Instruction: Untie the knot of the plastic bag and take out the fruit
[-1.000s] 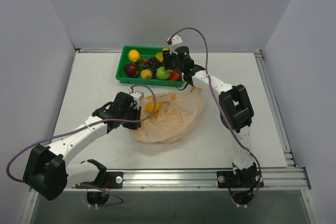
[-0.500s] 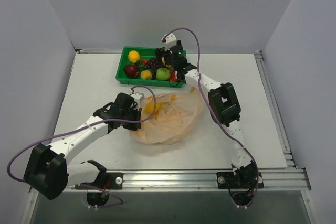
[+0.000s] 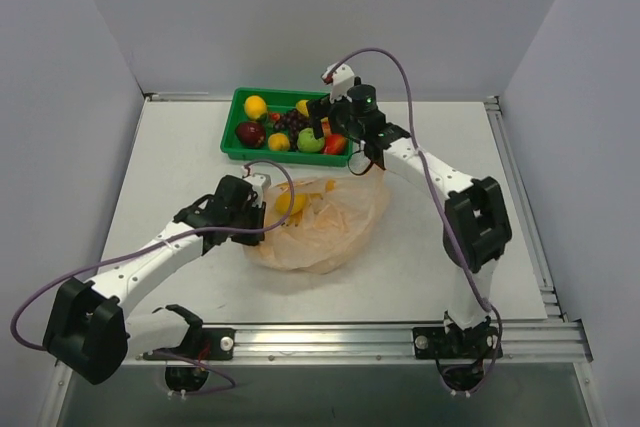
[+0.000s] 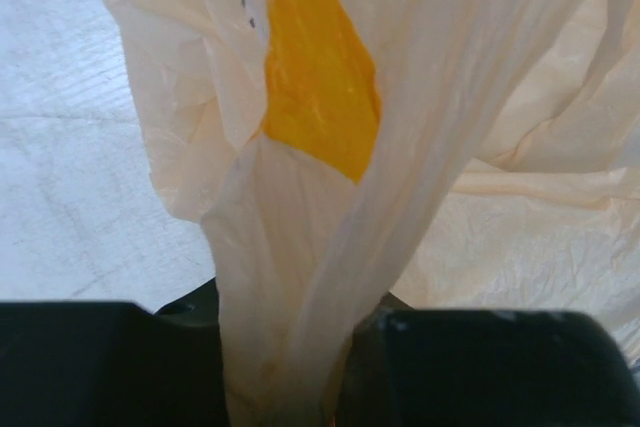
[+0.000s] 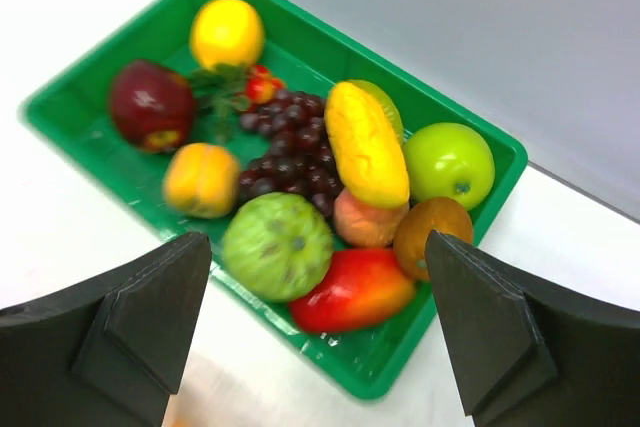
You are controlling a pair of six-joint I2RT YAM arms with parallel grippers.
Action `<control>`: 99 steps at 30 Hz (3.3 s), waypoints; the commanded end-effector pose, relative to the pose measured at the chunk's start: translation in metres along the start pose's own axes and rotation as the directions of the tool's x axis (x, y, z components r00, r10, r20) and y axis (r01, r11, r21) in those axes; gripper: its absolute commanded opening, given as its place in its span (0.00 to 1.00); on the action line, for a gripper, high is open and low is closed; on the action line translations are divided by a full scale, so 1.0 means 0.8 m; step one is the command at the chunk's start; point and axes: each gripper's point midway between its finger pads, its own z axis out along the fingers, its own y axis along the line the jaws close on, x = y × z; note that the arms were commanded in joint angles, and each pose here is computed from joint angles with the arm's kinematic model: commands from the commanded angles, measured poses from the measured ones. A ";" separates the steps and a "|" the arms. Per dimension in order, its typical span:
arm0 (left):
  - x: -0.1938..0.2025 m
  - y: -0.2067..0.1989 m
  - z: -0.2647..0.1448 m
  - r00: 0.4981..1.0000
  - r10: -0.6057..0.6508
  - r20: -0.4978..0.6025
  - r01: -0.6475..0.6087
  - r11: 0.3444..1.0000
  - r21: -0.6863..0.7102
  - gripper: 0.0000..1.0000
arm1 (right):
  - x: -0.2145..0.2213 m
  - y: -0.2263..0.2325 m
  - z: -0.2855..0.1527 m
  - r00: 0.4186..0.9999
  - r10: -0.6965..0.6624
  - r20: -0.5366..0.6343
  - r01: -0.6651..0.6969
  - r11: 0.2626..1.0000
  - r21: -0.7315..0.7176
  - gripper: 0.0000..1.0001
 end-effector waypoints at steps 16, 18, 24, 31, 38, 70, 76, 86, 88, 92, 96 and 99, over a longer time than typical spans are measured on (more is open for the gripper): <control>-0.135 0.005 -0.123 0.906 0.016 0.423 0.020 0.996 -0.082 0.82 | 0.074 0.065 -0.227 0.977 0.055 -0.207 -0.078 0.992 -0.104 0.92; -0.153 -0.007 -0.152 0.880 0.010 0.475 0.018 0.998 -0.054 0.85 | 0.092 0.067 -0.234 0.970 0.051 -0.237 -0.071 0.995 -0.076 0.92; -0.171 -0.060 -0.201 0.846 0.010 0.534 -0.028 0.999 0.026 0.88 | 0.121 0.073 -0.248 0.958 0.094 -0.270 -0.095 0.995 0.007 0.91; -0.152 -0.152 -0.147 0.881 0.123 0.457 -0.137 0.991 -0.002 0.75 | 0.166 0.069 -0.252 0.925 0.259 -0.278 -0.232 0.965 0.125 0.88; -0.125 -0.137 -0.050 0.921 0.046 0.386 0.002 0.993 -0.122 0.64 | 0.189 0.090 -0.242 0.883 0.389 -0.263 -0.375 0.921 0.104 0.73; -0.038 0.003 -0.033 0.870 -0.290 0.398 0.398 0.891 -0.220 0.83 | 0.164 0.153 -0.262 0.924 0.237 -0.301 -0.295 0.942 -0.162 0.74; -0.070 -0.013 -0.051 0.835 -0.317 0.449 0.426 0.890 -0.165 0.83 | 0.117 0.155 -0.275 0.974 -0.011 -0.224 -0.063 0.945 -0.322 0.90; -0.050 -0.006 -0.057 0.842 -0.331 0.426 0.430 0.889 -0.159 0.83 | 0.088 0.190 -0.212 0.966 -0.185 -0.179 0.059 0.835 -0.546 1.00; -0.042 -0.002 -0.054 0.847 -0.334 0.414 0.432 0.886 -0.170 0.83 | 0.085 0.199 -0.200 0.963 -0.212 -0.166 0.077 0.807 -0.585 1.00; -0.025 0.006 -0.045 0.861 -0.329 0.388 0.427 0.881 -0.201 0.83 | 0.110 0.214 -0.170 0.944 -0.249 -0.217 0.053 0.763 -0.645 1.00; -0.007 0.022 -0.031 0.867 -0.337 0.366 0.439 0.864 -0.246 0.83 | 0.125 0.212 -0.138 0.932 -0.251 -0.262 0.038 0.786 -0.617 0.95; -0.002 0.036 -0.018 0.867 -0.339 0.364 0.446 0.854 -0.267 0.83 | 0.126 0.205 -0.132 0.930 -0.225 -0.289 0.009 0.803 -0.596 0.45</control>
